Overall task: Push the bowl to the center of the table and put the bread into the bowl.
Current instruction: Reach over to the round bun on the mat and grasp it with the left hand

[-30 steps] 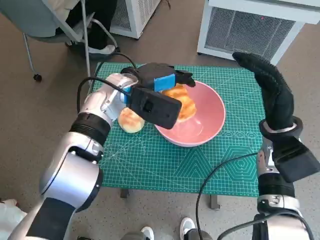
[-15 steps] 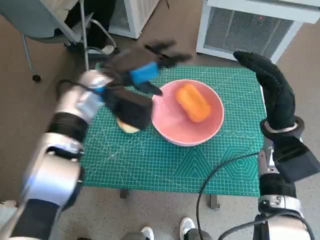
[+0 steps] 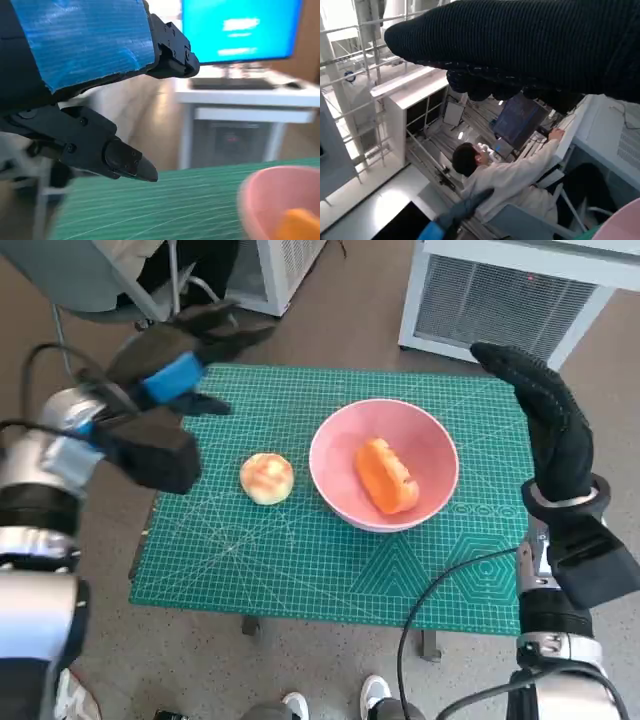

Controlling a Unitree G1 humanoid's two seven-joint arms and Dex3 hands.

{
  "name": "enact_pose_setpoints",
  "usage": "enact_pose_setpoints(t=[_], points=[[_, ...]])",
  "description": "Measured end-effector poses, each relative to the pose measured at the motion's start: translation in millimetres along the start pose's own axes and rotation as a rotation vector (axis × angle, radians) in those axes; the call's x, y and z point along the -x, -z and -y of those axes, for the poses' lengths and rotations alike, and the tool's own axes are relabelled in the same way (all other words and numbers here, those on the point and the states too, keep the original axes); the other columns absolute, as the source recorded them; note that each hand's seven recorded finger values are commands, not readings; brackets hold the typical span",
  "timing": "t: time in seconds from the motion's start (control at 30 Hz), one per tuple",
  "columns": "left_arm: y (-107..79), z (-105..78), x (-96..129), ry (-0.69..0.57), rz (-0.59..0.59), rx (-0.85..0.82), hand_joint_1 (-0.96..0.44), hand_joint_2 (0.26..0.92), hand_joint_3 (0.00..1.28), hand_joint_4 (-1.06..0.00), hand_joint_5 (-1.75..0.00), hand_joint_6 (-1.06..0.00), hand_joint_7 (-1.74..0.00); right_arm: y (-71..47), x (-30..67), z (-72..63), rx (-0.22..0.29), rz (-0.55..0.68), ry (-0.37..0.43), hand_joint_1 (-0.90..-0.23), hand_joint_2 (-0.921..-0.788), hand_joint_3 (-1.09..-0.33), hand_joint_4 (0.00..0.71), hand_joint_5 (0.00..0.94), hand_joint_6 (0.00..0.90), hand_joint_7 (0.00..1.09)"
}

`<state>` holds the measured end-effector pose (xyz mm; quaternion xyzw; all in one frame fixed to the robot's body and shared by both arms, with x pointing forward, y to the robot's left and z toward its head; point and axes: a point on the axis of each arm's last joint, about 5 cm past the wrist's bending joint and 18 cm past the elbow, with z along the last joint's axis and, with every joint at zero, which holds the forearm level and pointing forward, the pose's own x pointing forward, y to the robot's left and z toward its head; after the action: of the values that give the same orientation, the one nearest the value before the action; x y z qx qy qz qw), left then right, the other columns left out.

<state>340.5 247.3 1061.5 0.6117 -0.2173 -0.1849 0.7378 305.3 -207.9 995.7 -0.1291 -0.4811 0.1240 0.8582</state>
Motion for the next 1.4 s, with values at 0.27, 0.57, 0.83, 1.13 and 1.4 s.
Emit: enact_pose_setpoints(t=[0.27,0.57,0.83,1.13,1.4], points=[[9.5,19.0,15.2,0.057,-0.038,0.023,-0.31,0.818,0.0,-0.3,-0.01,-0.43,-0.01,0.2,0.1,-0.1,-0.002,-0.001,-0.009,-0.747,-0.921,-0.783,0.23,0.001,0.291,0.0],[9.7,36.6,18.2,0.109,-0.046,0.048,-0.36,0.823,0.0,-0.32,-0.01,-0.43,-0.01,1.7,2.0,-0.2,-0.007,-0.014,-0.015,-0.747,-0.921,-0.782,0.231,0.001,0.291,0.0],[5.9,50.3,12.2,0.175,-0.069,0.068,-0.39,0.827,0.0,-0.32,0.0,-0.43,0.0,2.0,1.3,-0.1,-0.009,-0.015,-0.023,-0.748,-0.921,-0.779,0.232,0.001,0.292,0.0],[-2.0,69.2,1.0,0.281,-0.117,0.107,-0.39,0.829,0.0,-0.29,0.0,-0.39,0.0,2.4,-0.7,0.0,-0.01,-0.013,-0.031,-0.742,-0.921,-0.78,0.232,0.001,0.292,0.0],[-9.0,82.8,-8.2,0.345,-0.171,0.139,-0.37,0.83,0.0,-0.27,0.0,-0.37,0.0,3.3,0.0,-0.1,-0.013,-0.021,-0.041,-0.741,-0.921,-0.78,0.232,0.001,0.292,0.0]])
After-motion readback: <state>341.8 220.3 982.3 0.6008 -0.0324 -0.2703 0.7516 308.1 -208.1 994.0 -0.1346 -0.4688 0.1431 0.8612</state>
